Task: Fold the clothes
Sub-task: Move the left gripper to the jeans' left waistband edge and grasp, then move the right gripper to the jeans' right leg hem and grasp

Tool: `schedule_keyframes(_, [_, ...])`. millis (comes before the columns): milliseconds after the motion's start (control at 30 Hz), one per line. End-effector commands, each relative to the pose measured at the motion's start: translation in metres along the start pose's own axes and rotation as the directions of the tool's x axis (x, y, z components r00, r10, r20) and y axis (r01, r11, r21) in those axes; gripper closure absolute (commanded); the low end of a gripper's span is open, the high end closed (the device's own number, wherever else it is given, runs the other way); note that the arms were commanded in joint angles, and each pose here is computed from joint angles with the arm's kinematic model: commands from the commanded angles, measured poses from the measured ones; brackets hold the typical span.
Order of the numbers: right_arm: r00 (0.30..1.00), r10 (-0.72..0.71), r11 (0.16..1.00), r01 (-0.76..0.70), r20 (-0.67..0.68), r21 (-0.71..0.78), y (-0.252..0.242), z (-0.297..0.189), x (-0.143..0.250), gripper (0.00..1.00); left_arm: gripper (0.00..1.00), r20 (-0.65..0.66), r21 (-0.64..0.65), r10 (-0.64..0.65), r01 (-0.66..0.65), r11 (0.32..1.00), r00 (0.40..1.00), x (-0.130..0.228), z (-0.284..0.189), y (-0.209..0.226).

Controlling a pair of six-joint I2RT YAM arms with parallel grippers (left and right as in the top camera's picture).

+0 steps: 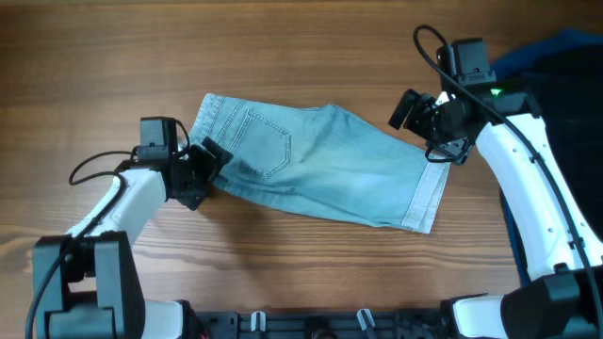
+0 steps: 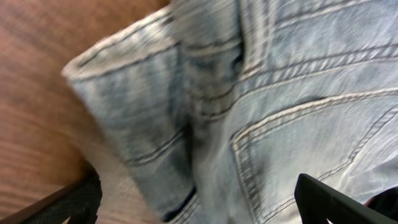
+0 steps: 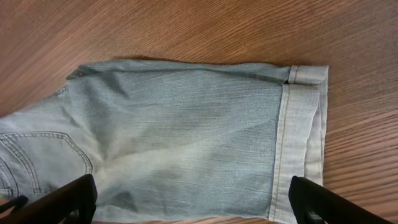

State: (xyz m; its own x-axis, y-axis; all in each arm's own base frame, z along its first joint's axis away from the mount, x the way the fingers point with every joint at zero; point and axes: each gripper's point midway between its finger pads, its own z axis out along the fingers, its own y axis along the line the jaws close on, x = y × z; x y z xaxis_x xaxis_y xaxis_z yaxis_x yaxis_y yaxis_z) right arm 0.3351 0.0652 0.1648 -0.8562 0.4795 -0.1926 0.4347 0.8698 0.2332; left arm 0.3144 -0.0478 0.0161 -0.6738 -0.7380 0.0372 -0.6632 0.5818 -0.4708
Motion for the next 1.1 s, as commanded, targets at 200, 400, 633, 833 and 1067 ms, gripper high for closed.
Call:
schedule_keyframes(200, [1.000, 0.000, 1.000, 0.000, -0.020, 0.004, -0.001, 0.004, 0.004, 0.00, 0.07, 0.035, -0.055, -0.076, 0.078, 0.995, 0.997, -0.021, 0.024, 0.023])
schedule_keyframes(400, [1.000, 0.001, 1.000, -0.001, -0.025, 0.008, -0.002, 0.004, 0.005, 0.00, 0.39, 0.070, -0.095, -0.087, 0.094, 0.991, 0.994, -0.027, 0.025, 0.032])
schedule_keyframes(633, [0.999, 0.002, 1.000, -0.001, -0.033, 0.014, -0.004, 0.004, 0.007, 0.00, 0.67, 0.085, -0.079, -0.079, 0.086, 0.993, 0.993, -0.031, 0.025, 0.028])
schedule_keyframes(833, [0.996, 0.004, 0.998, -0.008, -0.084, -0.055, 0.009, 0.003, 0.016, 0.00, 0.96, 0.137, -0.015, -0.083, 0.086, 0.996, 0.987, -0.046, 0.024, 0.014])
schedule_keyframes(1067, [0.989, -0.016, 0.996, 0.003, -0.146, -0.091, 0.014, 0.001, 0.029, 0.00, 0.96, 0.232, 0.066, -0.352, 0.347, 0.936, 0.907, -0.097, -0.001, 0.047])
